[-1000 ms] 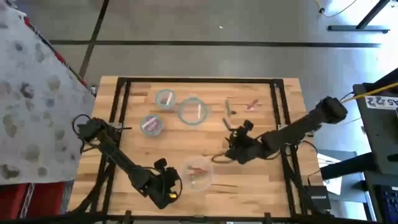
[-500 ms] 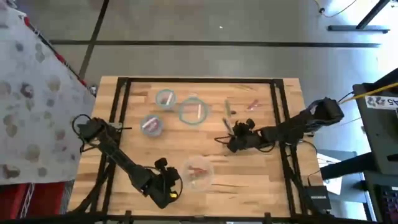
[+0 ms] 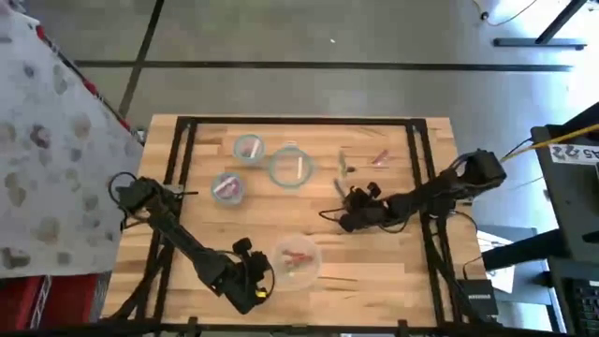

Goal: Sort candy
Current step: Put the blue candy stick into the large transparent bin

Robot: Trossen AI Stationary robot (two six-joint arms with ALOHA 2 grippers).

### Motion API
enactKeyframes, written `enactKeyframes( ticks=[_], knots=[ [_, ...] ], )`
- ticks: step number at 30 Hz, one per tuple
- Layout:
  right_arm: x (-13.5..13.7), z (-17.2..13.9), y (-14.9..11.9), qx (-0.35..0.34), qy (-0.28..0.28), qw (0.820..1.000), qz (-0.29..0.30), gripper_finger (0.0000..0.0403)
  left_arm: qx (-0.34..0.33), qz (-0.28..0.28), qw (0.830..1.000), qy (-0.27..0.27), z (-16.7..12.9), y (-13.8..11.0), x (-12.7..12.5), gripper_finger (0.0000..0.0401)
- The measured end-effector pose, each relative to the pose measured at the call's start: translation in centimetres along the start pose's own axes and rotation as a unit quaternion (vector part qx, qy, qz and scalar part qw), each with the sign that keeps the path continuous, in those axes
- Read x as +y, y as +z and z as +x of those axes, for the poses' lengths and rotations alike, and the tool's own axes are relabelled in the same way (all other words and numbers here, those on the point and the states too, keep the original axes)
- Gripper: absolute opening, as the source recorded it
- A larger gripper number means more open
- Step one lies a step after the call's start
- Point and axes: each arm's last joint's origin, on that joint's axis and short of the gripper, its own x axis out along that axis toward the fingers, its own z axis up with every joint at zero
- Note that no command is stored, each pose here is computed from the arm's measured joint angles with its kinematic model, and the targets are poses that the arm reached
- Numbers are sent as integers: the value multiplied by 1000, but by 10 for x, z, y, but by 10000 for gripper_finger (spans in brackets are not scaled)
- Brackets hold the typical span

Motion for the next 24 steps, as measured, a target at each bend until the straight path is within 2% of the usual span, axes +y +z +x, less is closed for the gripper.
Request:
enactKeyframes(
  ticks=[4, 10, 15, 18, 21, 24],
  knots=[
    [14, -14, 5, -11, 9, 1000, -27, 4, 0, -5, 1000, -1, 0, 0, 0, 0],
    [54, -53, 31, -74, 49, 992, -94, 1, 0, -9, 1000, -1, 0, -1, 0, 0],
    [93, -97, 61, -140, 114, 970, -164, 0, 1, -7, 1000, 1, 0, -1, 0, 0],
    [111, -120, 77, -179, 151, 956, -179, 0, 1, -7, 1000, 0, 0, -1, 0, 0],
    [121, -132, 82, -196, 186, 944, -187, 0, 1, -7, 1000, 0, 0, -1, 0, 0],
    [127, -131, 82, -189, 231, 936, -184, 0, 1, -6, 1000, 0, -1, -1, 0, 0]
  ],
)
